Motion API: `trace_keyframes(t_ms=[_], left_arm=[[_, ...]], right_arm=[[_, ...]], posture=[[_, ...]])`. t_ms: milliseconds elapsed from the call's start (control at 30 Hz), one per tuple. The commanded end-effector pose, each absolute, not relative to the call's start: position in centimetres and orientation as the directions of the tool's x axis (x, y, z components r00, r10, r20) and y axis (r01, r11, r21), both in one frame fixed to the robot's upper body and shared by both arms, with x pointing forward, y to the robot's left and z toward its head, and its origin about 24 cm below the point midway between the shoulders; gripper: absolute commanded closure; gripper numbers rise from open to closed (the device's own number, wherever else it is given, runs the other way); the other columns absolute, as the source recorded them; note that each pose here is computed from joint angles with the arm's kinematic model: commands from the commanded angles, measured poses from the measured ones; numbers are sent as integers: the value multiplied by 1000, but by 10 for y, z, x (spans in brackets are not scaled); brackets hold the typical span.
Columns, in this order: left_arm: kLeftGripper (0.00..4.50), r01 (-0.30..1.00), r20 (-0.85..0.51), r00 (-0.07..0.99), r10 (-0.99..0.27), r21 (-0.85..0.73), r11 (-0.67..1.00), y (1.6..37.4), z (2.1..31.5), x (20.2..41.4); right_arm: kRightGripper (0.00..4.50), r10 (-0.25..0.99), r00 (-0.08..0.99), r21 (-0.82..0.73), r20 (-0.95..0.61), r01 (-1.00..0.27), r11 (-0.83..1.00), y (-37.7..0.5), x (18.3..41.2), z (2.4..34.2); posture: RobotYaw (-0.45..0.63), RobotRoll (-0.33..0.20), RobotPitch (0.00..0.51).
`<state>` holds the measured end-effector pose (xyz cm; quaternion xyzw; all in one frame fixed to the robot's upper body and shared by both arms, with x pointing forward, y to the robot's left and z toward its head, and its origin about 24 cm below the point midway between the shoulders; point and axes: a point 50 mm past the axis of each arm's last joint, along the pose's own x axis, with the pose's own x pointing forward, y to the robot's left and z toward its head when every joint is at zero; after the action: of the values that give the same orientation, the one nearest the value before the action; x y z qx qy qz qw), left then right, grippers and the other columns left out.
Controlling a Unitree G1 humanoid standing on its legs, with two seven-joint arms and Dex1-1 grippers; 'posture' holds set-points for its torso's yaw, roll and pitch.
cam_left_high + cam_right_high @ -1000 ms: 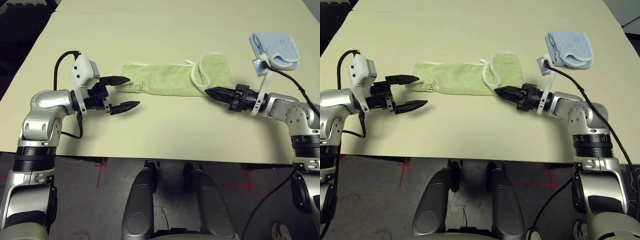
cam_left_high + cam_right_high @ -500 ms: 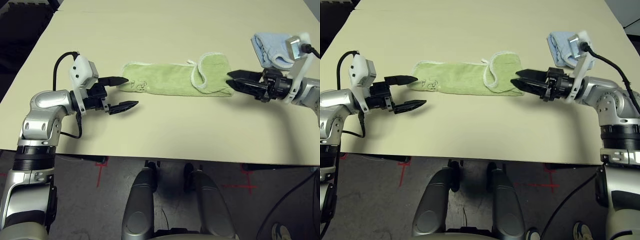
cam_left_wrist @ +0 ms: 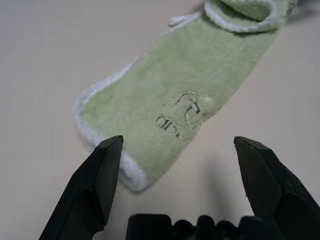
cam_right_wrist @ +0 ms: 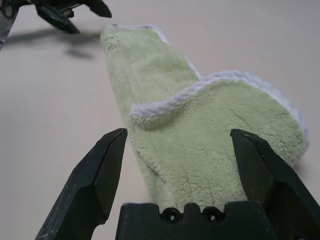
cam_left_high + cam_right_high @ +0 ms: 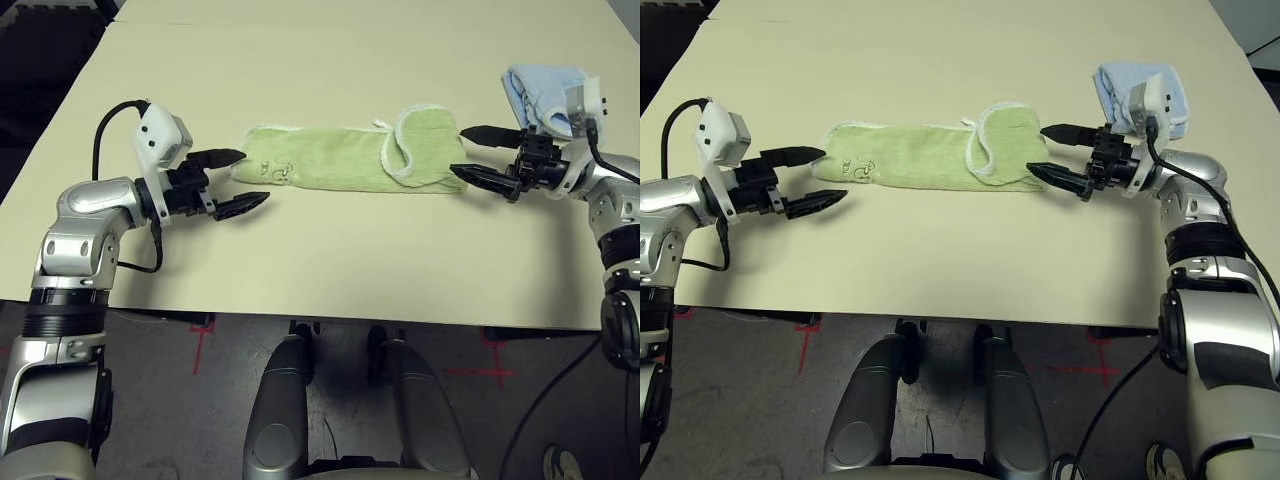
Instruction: Fold the towel and set it aside.
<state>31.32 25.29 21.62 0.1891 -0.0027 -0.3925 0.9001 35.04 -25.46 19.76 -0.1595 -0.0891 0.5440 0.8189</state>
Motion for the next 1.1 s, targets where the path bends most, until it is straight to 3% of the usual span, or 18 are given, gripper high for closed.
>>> trace_keyframes(t_ms=[33,200,400,633,1100], left_arm=[[0,639,-105,767,-633,228,735,257,213,312],[0,612,-95,791,-604,113,783,255,226,307],[0,684,-177,709,-682,-60,727,250,240,297],[0,630,-225,673,-704,-323,706,247,230,298],[0,467,-303,708,-638,-478,744,260,212,303]], right_arm=[[10,924,381,-397,-38,-854,335,-260,344,187],[10,935,351,-399,-51,-865,303,-257,342,180],[10,933,356,-384,-48,-869,312,-256,344,180],[10,932,358,-391,-57,-867,309,-255,344,179],[10,921,383,-398,-73,-858,325,-259,343,177]], posture=[[96,0,267],[112,0,272],[110,0,271],[99,0,269],[86,0,269]])
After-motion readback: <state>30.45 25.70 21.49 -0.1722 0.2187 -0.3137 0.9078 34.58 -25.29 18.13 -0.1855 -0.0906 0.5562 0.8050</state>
